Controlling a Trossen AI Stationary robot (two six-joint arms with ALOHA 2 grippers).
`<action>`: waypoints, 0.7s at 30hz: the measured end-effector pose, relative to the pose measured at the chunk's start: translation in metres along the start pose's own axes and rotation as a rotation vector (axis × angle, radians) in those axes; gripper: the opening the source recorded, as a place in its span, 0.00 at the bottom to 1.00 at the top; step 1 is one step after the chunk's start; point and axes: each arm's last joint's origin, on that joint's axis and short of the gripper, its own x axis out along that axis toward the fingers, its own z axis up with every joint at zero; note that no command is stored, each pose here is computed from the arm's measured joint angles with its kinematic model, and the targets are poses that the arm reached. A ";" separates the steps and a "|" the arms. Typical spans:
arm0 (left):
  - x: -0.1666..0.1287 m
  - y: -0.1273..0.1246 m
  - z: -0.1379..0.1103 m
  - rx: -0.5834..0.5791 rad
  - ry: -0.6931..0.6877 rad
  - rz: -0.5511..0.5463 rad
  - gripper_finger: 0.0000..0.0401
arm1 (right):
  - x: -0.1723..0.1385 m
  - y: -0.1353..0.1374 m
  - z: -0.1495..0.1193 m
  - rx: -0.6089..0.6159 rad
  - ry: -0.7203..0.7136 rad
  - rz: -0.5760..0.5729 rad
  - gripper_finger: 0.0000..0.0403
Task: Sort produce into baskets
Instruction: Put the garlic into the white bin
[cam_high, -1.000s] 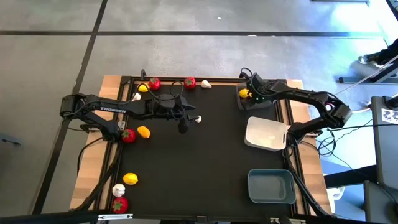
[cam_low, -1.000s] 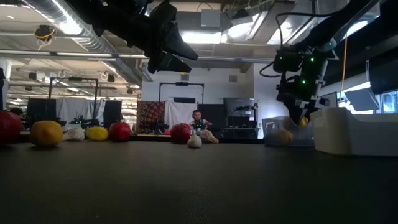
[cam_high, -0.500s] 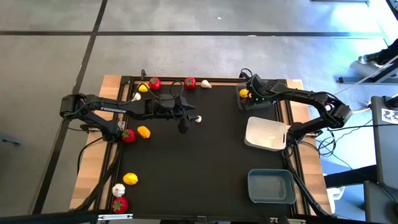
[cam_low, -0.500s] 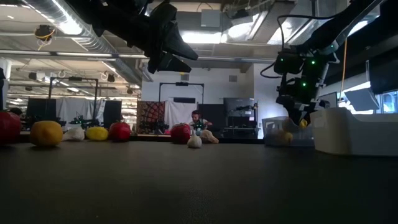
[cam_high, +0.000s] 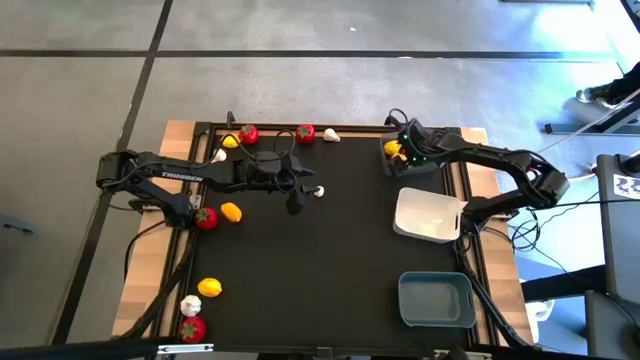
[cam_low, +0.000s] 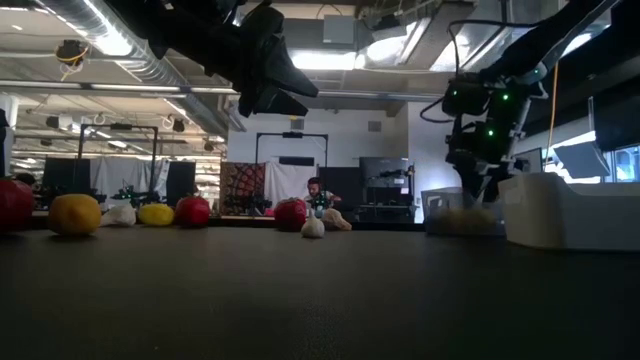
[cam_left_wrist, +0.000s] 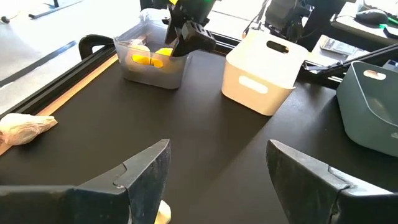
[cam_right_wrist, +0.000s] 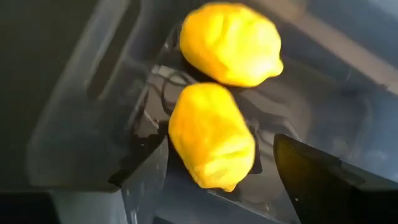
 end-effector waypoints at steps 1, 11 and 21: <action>0.000 0.000 0.000 0.004 0.000 0.000 0.65 | -0.004 -0.001 0.000 0.003 -0.018 0.004 0.72; 0.000 -0.001 0.000 0.057 0.001 -0.005 0.65 | -0.067 0.024 -0.008 -0.092 -0.235 0.279 0.72; 0.000 -0.004 -0.006 0.129 0.051 -0.007 0.65 | -0.102 0.081 -0.032 -0.315 -0.353 0.532 0.72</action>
